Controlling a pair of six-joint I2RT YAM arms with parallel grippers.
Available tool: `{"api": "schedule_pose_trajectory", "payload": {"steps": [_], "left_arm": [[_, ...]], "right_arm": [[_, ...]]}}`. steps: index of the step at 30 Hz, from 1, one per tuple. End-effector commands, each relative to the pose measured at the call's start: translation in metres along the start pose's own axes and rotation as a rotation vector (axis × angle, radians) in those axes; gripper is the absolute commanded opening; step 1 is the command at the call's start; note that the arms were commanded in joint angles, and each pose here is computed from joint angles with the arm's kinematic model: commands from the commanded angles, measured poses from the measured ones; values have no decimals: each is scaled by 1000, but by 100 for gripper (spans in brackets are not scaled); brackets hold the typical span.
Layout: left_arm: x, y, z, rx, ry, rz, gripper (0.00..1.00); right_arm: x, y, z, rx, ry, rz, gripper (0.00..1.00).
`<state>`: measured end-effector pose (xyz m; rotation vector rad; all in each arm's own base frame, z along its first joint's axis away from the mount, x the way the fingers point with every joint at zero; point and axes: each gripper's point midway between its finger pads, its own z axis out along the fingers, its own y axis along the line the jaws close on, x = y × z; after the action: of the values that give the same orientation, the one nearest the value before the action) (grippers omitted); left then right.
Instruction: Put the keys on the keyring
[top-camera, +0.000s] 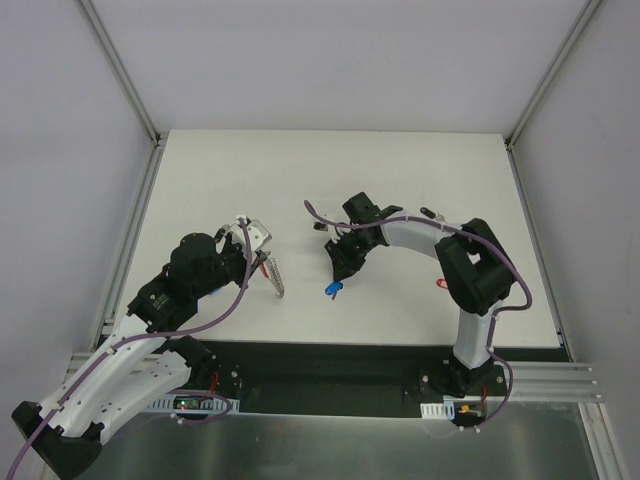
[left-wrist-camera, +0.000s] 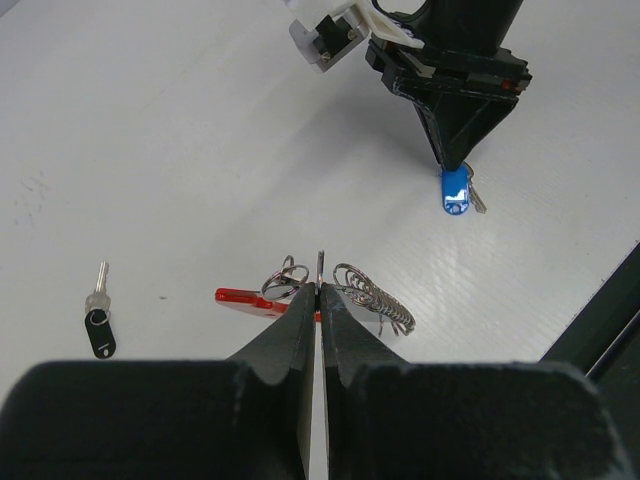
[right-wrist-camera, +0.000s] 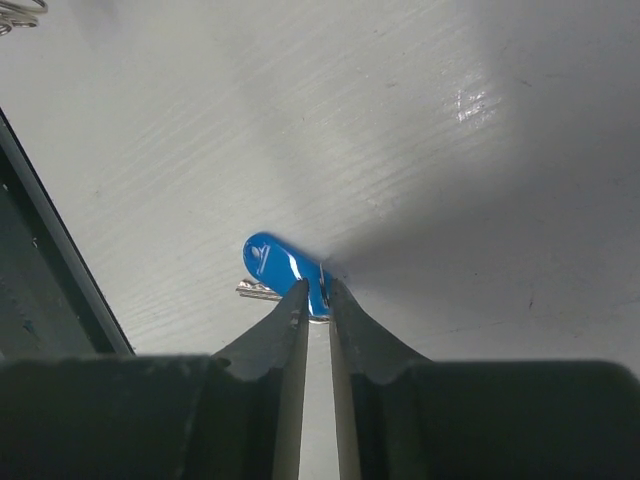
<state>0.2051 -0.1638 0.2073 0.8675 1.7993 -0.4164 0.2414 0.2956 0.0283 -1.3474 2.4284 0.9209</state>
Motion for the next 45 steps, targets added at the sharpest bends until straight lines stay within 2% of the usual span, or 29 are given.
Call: {"api": "schedule_pose_trajectory", "payload": {"steps": [1, 10, 17, 23, 32, 36, 39, 40, 42, 44, 45], "left_arm": [[-9, 3, 0, -2, -36, 13, 0], [-9, 3, 0, -4, -37, 15, 0], [-9, 3, 0, -2, -36, 15, 0], [-8, 1, 2, 8, -32, 15, 0], [-9, -10, 3, 75, -40, 38, 0], [-11, -16, 2, 116, -54, 59, 0], [-17, -21, 2, 153, -68, 79, 0], [-22, -21, 1, 154, -77, 86, 0], [-26, -20, 2, 157, -77, 84, 0], [-35, -20, 2, 161, -88, 83, 0], [-38, -19, 2, 160, -91, 80, 0]], "right_arm": [[-9, 5, -1, -41, -14, -31, 17], [-3, 3, 0, -44, 7, -23, 13], [-4, 6, -6, -41, -6, -38, 1], [-8, 12, -22, -7, -38, -68, 1], [-41, 45, -77, 129, -222, -247, 1], [-50, 55, -101, 247, -282, -341, 1], [-60, 74, -122, 252, -376, -401, 1], [-65, 68, -128, 303, -430, -379, 1], [-75, 46, -158, 528, -533, -321, 1], [-81, 64, -159, 471, -572, -375, 1], [-81, 66, -164, 508, -573, -396, 1]]}}
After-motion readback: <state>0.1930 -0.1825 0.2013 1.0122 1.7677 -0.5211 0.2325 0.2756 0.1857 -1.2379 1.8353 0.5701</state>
